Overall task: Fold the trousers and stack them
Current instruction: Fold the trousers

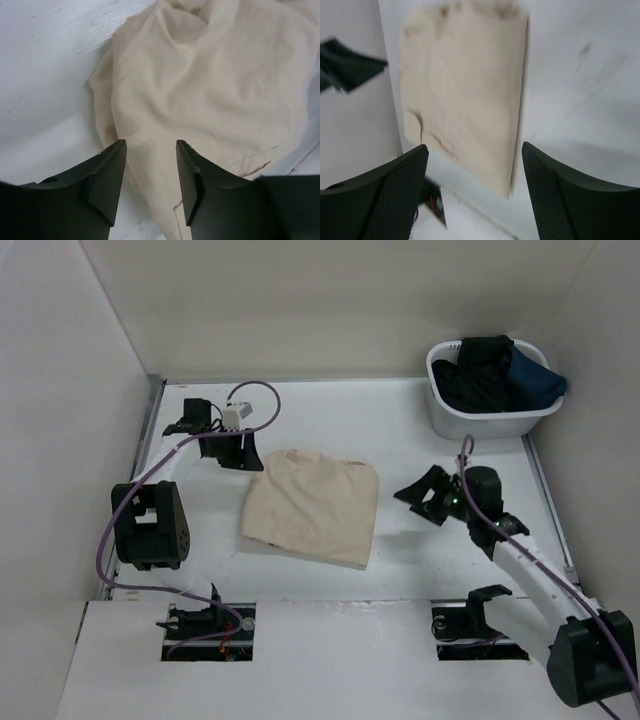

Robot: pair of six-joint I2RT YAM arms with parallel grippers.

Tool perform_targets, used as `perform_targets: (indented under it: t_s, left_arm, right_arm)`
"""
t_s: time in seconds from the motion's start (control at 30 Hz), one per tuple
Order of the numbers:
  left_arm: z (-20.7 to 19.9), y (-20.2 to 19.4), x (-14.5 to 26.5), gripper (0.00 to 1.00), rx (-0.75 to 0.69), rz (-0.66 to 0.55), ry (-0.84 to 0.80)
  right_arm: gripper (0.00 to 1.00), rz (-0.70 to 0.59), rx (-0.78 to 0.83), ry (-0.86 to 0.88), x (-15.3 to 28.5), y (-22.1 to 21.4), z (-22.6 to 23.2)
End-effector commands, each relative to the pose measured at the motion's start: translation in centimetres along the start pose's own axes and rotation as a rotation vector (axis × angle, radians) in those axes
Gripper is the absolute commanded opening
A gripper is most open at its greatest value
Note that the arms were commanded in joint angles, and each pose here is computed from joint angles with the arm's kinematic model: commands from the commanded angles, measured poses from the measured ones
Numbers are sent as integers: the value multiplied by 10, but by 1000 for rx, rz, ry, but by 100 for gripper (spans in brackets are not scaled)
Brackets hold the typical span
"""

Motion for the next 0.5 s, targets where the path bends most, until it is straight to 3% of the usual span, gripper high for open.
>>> perform_targets:
  t_s: [0.0, 0.13, 0.33, 0.4, 0.47]
  left_arm:
    - [-18, 54, 20, 48, -137, -189, -3]
    - [-9, 66, -11, 54, -181, -143, 22]
    - [12, 35, -46, 59, -109, -6, 7]
    - [14, 29, -52, 54, -98, 3, 5]
    - [15, 25, -54, 42, -87, -1, 7]
  right_arm:
    - [79, -90, 79, -64, -3, 48, -12]
    - [79, -21, 136, -4, -59, 70, 3]
    - [80, 44, 121, -1, -133, 79, 15]
    - [73, 79, 94, -29, -147, 72, 5]
    - [54, 105, 66, -51, -156, 65, -5]
Point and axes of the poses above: each gripper's point midway between its finger pads, its own x axis back along the fingers, its own z axis along the line the jaws close on, y = z × x, the point moved 3 cm from there along x, back along the fingers, and after that the axes turned 6 degrees about x, right-handed, at the moved point
